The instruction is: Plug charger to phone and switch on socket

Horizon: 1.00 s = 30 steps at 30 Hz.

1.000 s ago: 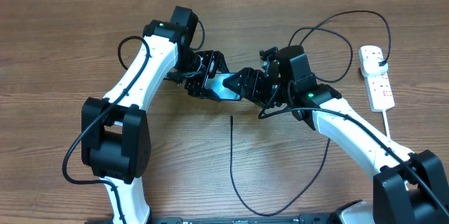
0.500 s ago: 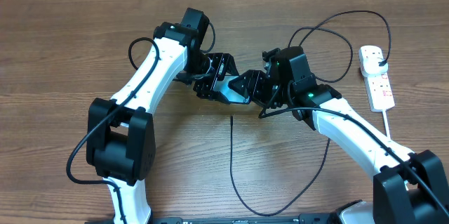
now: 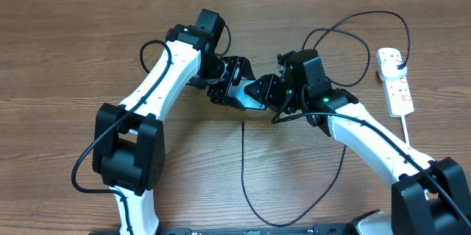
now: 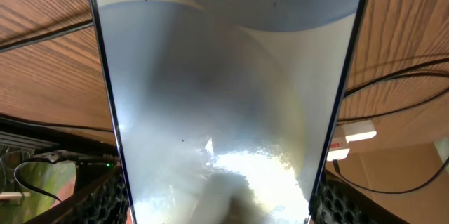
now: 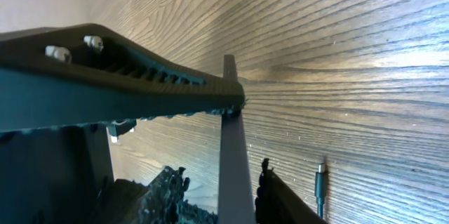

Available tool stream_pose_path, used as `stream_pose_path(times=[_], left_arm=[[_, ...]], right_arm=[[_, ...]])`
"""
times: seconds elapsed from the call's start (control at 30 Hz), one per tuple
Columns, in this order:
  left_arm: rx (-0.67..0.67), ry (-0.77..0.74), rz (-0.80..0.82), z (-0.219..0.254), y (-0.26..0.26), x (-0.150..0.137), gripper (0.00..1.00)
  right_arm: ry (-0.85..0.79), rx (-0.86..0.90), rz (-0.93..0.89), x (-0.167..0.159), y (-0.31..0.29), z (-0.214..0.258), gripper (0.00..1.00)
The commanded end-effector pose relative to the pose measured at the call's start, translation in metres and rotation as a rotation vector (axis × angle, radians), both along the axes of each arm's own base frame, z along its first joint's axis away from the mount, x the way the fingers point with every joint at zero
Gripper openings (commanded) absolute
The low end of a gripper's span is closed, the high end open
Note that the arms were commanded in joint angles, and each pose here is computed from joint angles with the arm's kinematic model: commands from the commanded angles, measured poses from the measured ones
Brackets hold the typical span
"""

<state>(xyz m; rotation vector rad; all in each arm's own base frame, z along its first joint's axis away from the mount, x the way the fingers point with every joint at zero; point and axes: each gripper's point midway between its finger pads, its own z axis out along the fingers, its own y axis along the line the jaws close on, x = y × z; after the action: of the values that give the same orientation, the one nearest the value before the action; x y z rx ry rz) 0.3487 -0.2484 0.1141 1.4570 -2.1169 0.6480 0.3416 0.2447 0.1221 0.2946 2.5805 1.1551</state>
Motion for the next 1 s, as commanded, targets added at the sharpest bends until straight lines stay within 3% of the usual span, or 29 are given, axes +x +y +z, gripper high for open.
stream_pose_path(times=[0.0, 0.97], left_arm=[[-0.067, -0.051, -0.007, 0.0310, -0.0110, 0.0019, 0.04], [-0.066, -0.053, -0.008, 0.0308, -0.0111, 0.0019, 0.04]], right_arm=[[-0.020, -0.005, -0.007, 0.0043, 0.0015, 0.0055, 0.33], [-0.018, -0.007, -0.007, 0.0040, 0.0013, 0.0052, 0.10]])
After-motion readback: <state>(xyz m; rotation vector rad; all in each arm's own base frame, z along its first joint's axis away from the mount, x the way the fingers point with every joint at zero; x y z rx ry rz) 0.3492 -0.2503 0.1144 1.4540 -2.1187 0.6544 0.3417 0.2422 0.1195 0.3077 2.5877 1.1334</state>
